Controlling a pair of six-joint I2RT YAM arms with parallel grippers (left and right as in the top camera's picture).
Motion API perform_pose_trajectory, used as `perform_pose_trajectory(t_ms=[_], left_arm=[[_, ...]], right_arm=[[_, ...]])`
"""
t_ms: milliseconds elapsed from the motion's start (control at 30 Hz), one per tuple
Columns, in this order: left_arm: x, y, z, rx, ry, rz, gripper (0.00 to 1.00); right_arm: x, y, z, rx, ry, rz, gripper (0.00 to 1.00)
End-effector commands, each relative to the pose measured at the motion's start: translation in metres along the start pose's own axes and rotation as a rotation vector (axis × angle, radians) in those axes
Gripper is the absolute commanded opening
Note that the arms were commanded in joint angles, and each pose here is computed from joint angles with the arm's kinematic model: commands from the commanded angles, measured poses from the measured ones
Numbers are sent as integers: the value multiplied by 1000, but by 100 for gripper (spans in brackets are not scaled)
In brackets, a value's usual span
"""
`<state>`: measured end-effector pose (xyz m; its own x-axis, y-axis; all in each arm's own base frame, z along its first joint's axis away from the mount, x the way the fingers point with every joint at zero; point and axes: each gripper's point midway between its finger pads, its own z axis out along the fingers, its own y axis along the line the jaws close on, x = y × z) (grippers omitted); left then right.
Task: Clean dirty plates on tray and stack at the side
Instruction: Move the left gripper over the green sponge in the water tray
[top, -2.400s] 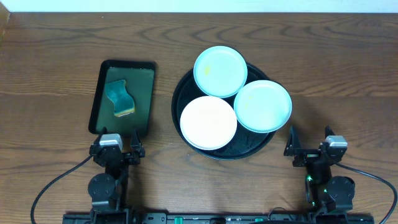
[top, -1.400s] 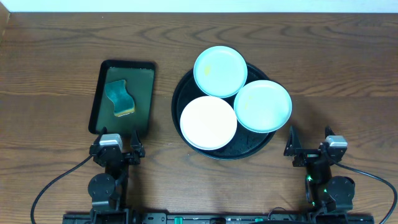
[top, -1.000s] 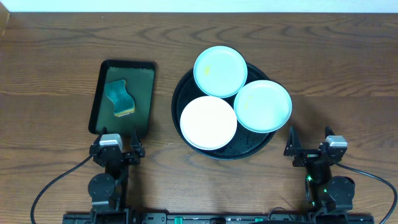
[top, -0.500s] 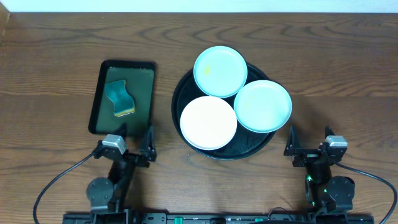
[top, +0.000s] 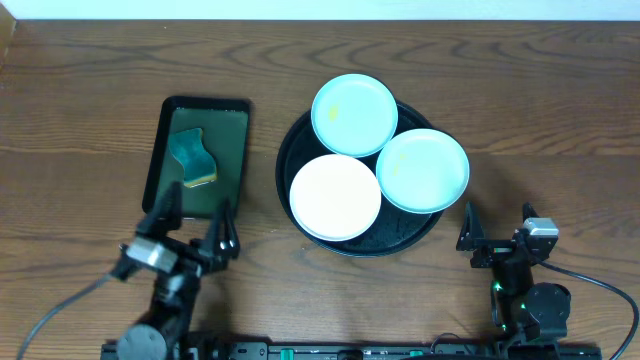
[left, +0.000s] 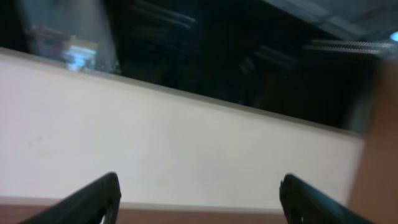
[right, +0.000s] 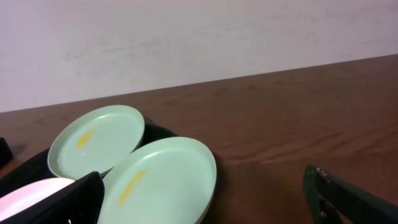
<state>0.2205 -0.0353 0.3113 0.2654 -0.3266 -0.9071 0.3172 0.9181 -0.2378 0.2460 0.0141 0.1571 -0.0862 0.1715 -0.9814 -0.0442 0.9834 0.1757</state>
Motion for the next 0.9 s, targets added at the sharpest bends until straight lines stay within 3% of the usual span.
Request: perform_pose_trajectory(t_ms=[0,133,267,367,533,767,800,867], left_arm=[[-39,13,20,-134,54,168,82],[-19,35,56,-229,411,175,82],[1,28,83,-163,651,80,82],[6,42,106,-194,685,63,82],[18,104,114,-535,808,-88,82],[85,150,116,-662,1023,-182,82],[93,153,116,-667,1041,-186,98],[107,160,118,-675,1064,-192,98]], right_arm=[[2,-2,0,5,3,-9,99],[2,-2,0,5,3,-9,99],[2,-2,0,5,3,-9,99],[2,-2,0,5,3,-9,99],[2,-2,0,5,3,-9,99],[2,-2,0,5,3,-9,99],[2,-2,0,5,3,-9,99],[2,-2,0,5,3,-9,99]])
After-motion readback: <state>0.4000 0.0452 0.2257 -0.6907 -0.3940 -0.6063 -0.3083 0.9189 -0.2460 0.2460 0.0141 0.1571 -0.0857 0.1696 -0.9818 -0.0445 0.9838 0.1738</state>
